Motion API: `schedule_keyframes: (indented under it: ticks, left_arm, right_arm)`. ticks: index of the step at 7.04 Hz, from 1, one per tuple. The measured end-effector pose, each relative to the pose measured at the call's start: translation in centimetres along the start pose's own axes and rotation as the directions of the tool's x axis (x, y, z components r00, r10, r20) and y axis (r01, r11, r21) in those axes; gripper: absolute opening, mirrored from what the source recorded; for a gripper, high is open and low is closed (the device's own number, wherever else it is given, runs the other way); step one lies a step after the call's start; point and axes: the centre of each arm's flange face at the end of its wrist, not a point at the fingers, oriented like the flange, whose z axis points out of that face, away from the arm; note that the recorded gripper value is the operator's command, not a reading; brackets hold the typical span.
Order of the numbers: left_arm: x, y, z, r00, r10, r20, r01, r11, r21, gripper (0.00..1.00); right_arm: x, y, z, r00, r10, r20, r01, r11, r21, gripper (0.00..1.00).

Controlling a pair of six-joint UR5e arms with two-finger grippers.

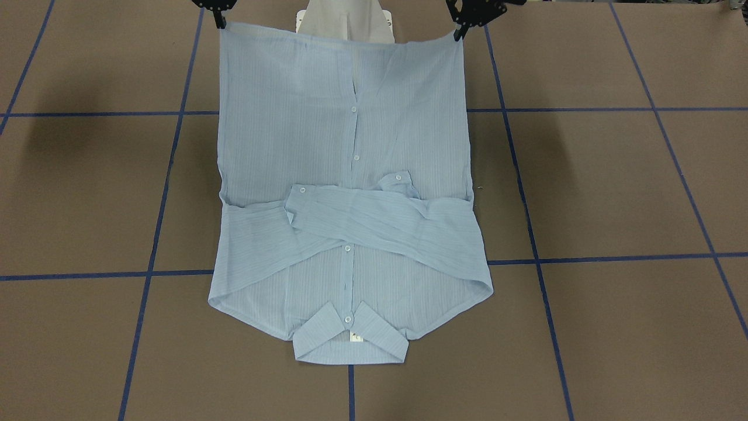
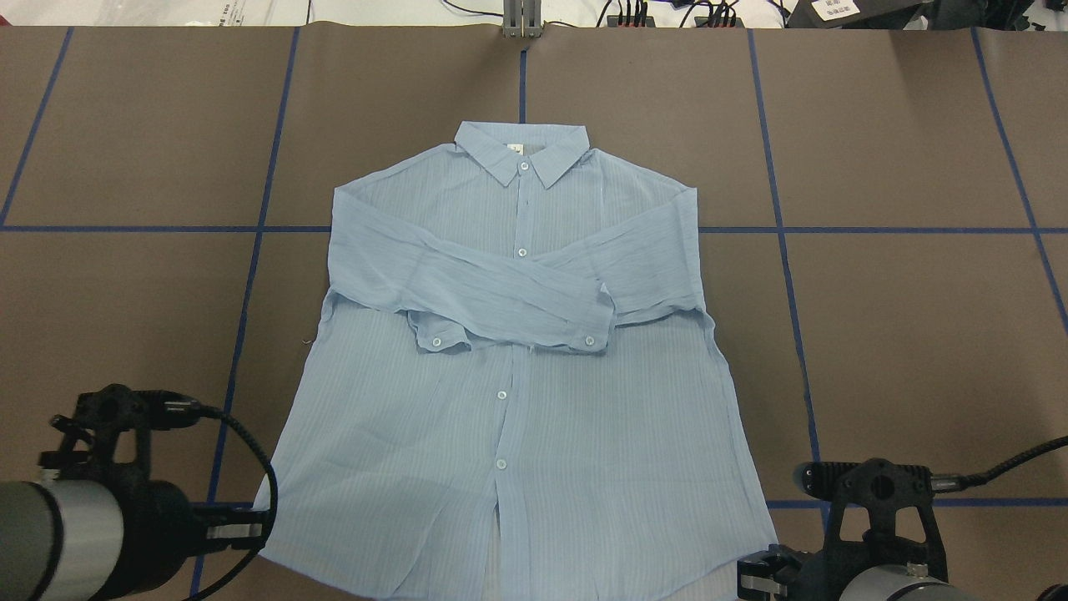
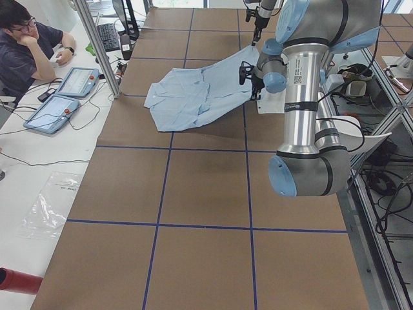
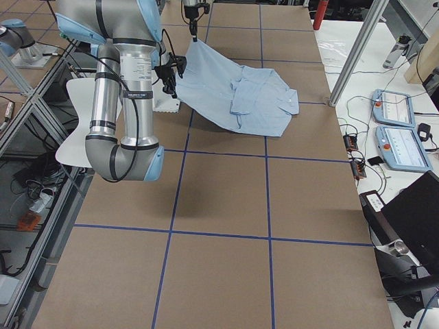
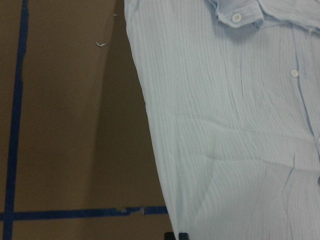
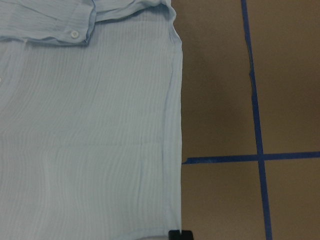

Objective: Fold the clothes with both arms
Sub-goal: 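Lift the hem with both grippers and fold it toward the collar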

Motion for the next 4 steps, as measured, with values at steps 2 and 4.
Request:
schedule_keyframes:
  ticks: [2, 4]
  left_arm:
    - [2.1, 0.2, -3.2, 1.0, -0.004, -0.01, 0.004, 0.999, -0.047, 0.0]
    - [3.8, -3.2, -1.2, 0.999, 0.023, 0.033, -0.024, 0.999, 0.024, 0.0]
  right_arm:
    - [-1.0, -1.6, -2.6, 0.999, 0.035, -0.008, -0.035, 0.999, -0.026, 0.0]
    - [-0.8, -4.8, -3.0, 0.999, 0.048, -0.026, -0.047, 0.998, 0.037, 0.0]
